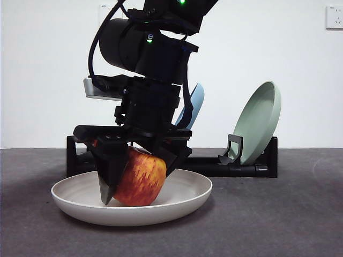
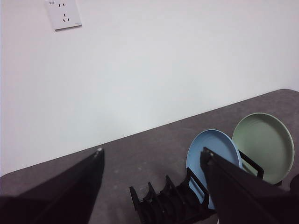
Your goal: Take the yellow plate from the plate rack,put the plate on the table,take the apple from the table,put the apple in the plate
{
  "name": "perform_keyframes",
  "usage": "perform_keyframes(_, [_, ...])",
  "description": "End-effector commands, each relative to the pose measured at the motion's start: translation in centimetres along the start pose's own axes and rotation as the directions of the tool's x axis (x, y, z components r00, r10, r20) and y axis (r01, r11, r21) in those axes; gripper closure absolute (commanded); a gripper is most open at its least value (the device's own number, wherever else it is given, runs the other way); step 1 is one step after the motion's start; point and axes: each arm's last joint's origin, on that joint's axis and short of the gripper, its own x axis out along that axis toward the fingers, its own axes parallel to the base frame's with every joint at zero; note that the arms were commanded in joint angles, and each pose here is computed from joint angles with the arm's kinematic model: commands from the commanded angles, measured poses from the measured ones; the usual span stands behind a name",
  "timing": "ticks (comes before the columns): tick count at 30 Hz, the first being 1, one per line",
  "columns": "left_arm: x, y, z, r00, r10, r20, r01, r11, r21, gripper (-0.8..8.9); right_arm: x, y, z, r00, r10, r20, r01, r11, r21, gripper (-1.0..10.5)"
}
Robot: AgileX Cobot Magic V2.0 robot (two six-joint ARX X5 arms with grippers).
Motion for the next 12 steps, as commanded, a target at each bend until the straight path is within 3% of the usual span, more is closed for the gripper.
perform_keyframes(1, [0.05, -0.01, -0.12, 1.0, 0.005, -0.003, -0.005, 1.0, 0.01, 4.68, 1.03, 0.05, -0.37, 0.999, -0.006, -0.032, 0.006, 1.0, -0.009, 6.5])
perform_keyframes(5, [0.05, -0.01, -0.11, 1.0, 0.005, -0.003, -0.005, 1.0, 0.011, 4.68, 1.03, 0.04, -0.37, 0.999, -0.007, -0.032, 0.007, 1.0, -0.006, 4.4])
perform_keyframes(12, [0.05, -0.01, -0.11, 1.0, 0.005, -0.003, -0.005, 1.0, 0.011, 4.68, 1.01, 0.05, -0.35, 1.0, -0.006, -0.03, 0.006, 1.0, -0.006, 4.4])
